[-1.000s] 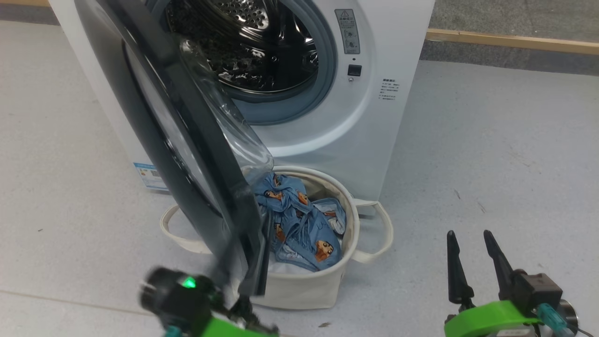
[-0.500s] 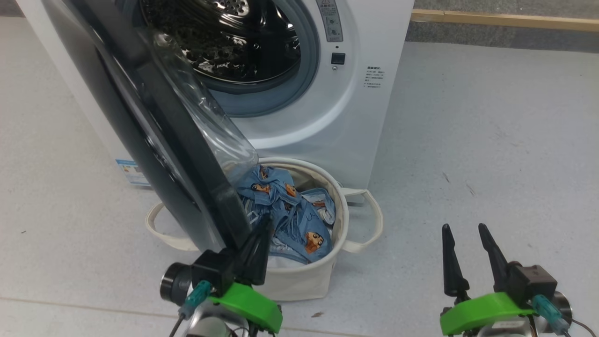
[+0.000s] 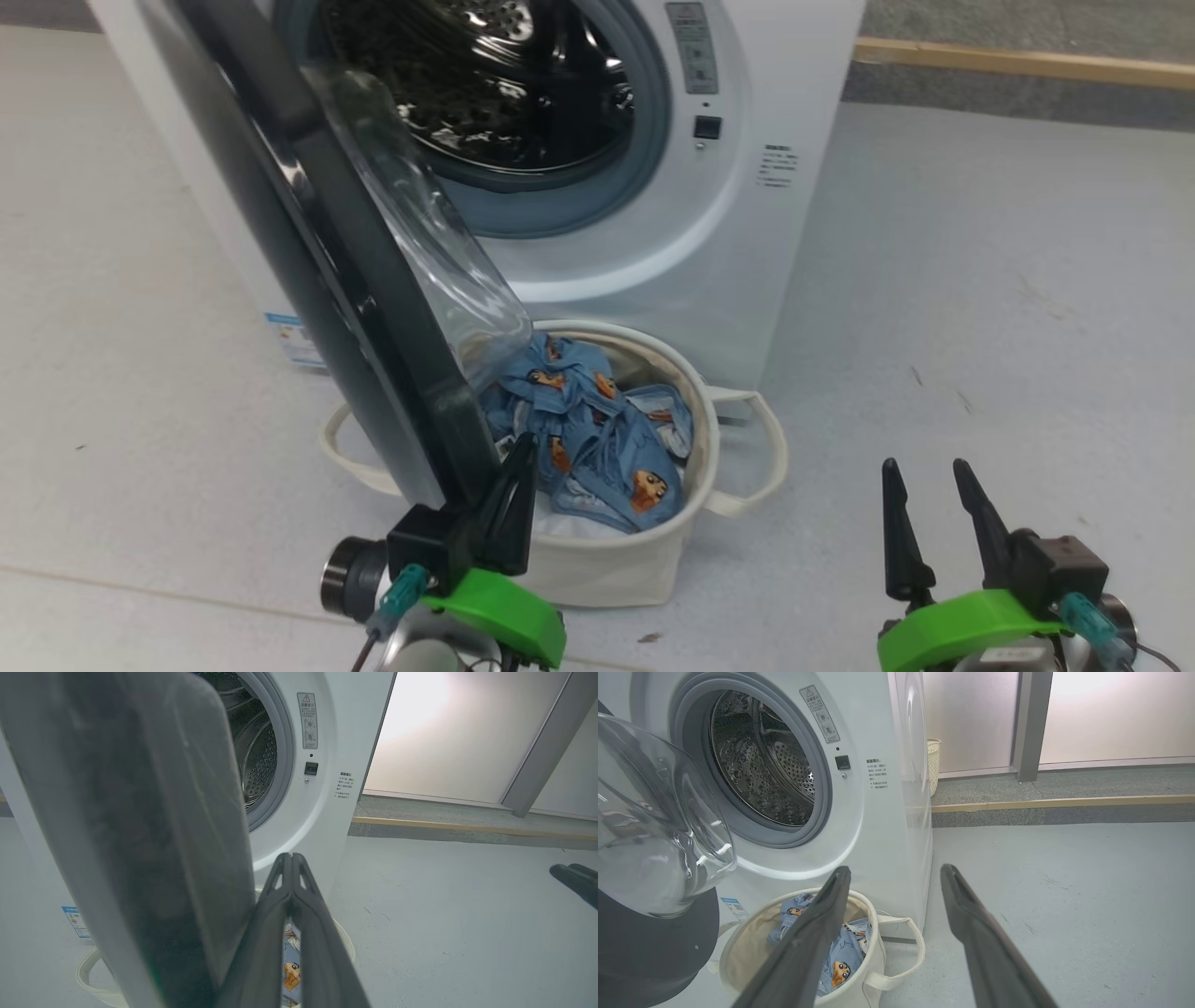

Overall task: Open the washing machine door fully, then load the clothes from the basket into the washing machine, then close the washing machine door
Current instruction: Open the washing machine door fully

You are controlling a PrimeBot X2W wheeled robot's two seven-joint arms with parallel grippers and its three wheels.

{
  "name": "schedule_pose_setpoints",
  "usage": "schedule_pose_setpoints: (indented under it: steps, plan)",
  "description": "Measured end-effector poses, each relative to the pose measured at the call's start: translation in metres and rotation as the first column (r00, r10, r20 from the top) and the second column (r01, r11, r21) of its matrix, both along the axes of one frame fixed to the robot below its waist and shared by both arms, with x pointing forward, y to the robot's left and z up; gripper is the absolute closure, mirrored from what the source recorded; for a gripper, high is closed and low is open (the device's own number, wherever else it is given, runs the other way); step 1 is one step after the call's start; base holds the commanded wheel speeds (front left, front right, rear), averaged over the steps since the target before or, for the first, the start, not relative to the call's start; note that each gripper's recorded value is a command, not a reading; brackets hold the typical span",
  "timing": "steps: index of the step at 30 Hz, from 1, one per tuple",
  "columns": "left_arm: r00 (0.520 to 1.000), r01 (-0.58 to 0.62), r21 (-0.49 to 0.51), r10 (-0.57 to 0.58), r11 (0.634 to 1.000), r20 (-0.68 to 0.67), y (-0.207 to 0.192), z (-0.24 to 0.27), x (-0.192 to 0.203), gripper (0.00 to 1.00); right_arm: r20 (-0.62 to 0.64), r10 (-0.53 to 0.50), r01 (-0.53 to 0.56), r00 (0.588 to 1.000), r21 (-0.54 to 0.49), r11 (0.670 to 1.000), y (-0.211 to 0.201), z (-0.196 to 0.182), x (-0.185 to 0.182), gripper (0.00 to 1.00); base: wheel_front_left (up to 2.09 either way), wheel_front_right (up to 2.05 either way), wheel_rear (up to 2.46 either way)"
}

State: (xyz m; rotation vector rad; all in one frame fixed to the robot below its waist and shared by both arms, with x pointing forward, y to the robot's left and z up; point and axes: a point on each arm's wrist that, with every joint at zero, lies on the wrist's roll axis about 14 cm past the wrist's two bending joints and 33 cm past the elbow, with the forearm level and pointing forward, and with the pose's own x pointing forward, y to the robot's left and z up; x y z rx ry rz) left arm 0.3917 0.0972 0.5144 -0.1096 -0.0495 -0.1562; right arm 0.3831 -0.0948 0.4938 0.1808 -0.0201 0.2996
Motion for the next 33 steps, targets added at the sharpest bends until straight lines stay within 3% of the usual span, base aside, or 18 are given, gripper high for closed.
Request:
schedule_pose_setpoints:
  steps: [12,22,26,33]
  plan:
    - [0.973,-0.231,-0.013,0.231,0.973,-0.030,0.075,-0.011,-0.038,1.00,0.007,0.168,-0.168,0.986,0.004,0.986,0.059,0.004,0.005,0.00,0.00,0.00,0.00]
    - [0.842,-0.538,0.001,0.537,0.843,-0.047,0.180,-0.016,-0.073,1.00,-0.019,0.291,-0.291,0.956,0.008,0.957,0.102,-0.006,0.006,0.00,0.00,0.00,0.00]
    - [0.797,-0.602,-0.001,0.601,0.799,-0.056,0.203,-0.018,-0.084,1.00,-0.039,0.308,-0.308,0.951,0.010,0.951,0.109,-0.013,0.008,0.00,0.00,0.00,0.00]
    - [0.749,-0.660,0.023,0.660,0.751,-0.067,0.236,-0.019,-0.084,1.00,-0.066,0.353,-0.354,0.933,-0.003,0.935,0.126,-0.028,0.015,0.00,0.00,0.00,0.00]
